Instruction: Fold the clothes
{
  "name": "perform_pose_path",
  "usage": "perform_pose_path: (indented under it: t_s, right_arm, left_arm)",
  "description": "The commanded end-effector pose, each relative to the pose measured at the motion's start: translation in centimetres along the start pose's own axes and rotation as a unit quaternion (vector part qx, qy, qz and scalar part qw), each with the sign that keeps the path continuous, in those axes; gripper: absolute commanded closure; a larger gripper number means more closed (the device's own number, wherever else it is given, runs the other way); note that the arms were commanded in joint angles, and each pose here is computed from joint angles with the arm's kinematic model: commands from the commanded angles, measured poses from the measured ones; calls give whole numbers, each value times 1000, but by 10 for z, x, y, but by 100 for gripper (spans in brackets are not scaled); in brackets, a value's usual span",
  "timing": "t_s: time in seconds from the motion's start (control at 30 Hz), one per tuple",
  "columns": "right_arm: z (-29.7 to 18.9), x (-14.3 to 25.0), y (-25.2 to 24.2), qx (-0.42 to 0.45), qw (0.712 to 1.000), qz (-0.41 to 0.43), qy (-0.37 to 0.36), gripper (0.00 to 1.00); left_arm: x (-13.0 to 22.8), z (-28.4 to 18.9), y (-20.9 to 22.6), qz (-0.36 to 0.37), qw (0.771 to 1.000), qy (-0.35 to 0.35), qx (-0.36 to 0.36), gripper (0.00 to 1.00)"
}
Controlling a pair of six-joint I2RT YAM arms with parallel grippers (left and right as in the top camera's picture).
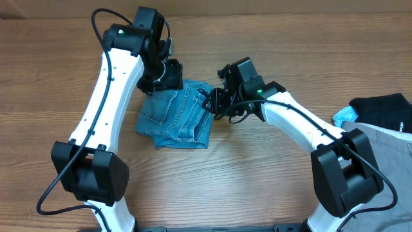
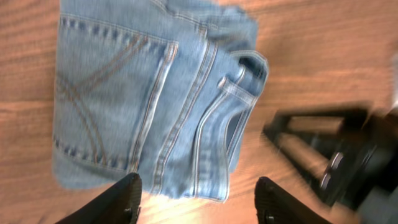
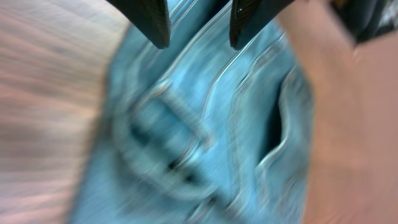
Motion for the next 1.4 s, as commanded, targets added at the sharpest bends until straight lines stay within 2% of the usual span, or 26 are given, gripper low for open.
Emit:
perform_pose_path:
  t_s: [0.0, 0.1, 0.2, 0.37, 0.43, 0.53, 0.57, 0.7, 0.77, 0.87, 0.9, 0.93, 0.97, 1.07, 1.13, 1.33, 1.37]
  right_arm:
    - [0, -15, -6, 42, 997, 10, -66, 64]
    - [13, -18, -5, 29, 997, 11, -71, 63]
    - [34, -14, -18, 32, 996, 65, -43, 64]
    - [42, -11, -20, 15, 997, 67, -22, 64]
    - [42, -13, -17, 6, 998, 59, -27, 71]
    - [40, -19, -14, -7, 998, 51, -41, 92]
    - [38, -23, -13, -19, 998, 44, -46, 96]
    - [14, -44, -12, -61, 995, 28, -79, 96]
    - [8, -50, -20, -45, 994, 38, -97, 96]
    - [3, -53, -47, 24, 990, 83, -109, 96]
    - [2, -50, -55, 51, 988, 94, -108, 94]
    - [2, -47, -58, 61, 988, 100, -100, 79]
    - [2, -44, -58, 50, 990, 104, -80, 76]
    - [-4, -36, -34, -102, 994, 33, 7, 77]
    - [-8, -34, -27, -141, 989, 30, 27, 77]
    - [-11, -32, -24, -160, 985, 36, 43, 80]
    - [-11, -27, -35, -125, 984, 109, 58, 82]
  left_arm:
    - [3, 4, 5, 16, 999, 16, -23, 40]
    - [3, 4, 5, 16, 999, 17, -26, 39]
    - [3, 4, 9, 15, 999, 15, -46, 36]
    - [7, 12, 13, 13, 998, 28, -59, 32]
    - [9, 18, 14, 13, 997, 35, -61, 32]
    - [13, 29, 17, 11, 997, 48, -63, 32]
    - [15, 34, 19, 10, 996, 55, -64, 32]
    - [28, 59, 27, 4, 994, 87, -69, 33]
    - [34, 69, 30, 2, 993, 98, -70, 33]
    - [45, 90, 36, -3, 991, 115, -72, 35]
    - [47, 94, 37, -3, 991, 117, -71, 36]
    - [49, 96, 37, -4, 990, 119, -69, 37]
    - [49, 98, 37, -4, 991, 120, -64, 37]
    - [49, 99, 37, -4, 991, 118, -62, 36]
    - [48, 99, 37, -3, 991, 115, -62, 36]
    - [44, 101, 36, -1, 993, 101, -59, 36]
    - [42, 101, 36, 0, 994, 97, -58, 36]
Point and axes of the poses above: each gripper's point midway between its finger pads, its own z axis out along the fingers, its own y axis along the line the jaws close on, x = y × z, the point moved 9 cm from there along -z, back along the fingers, and after that the axes turned 4 degrees about z, right-handed, at the moved point
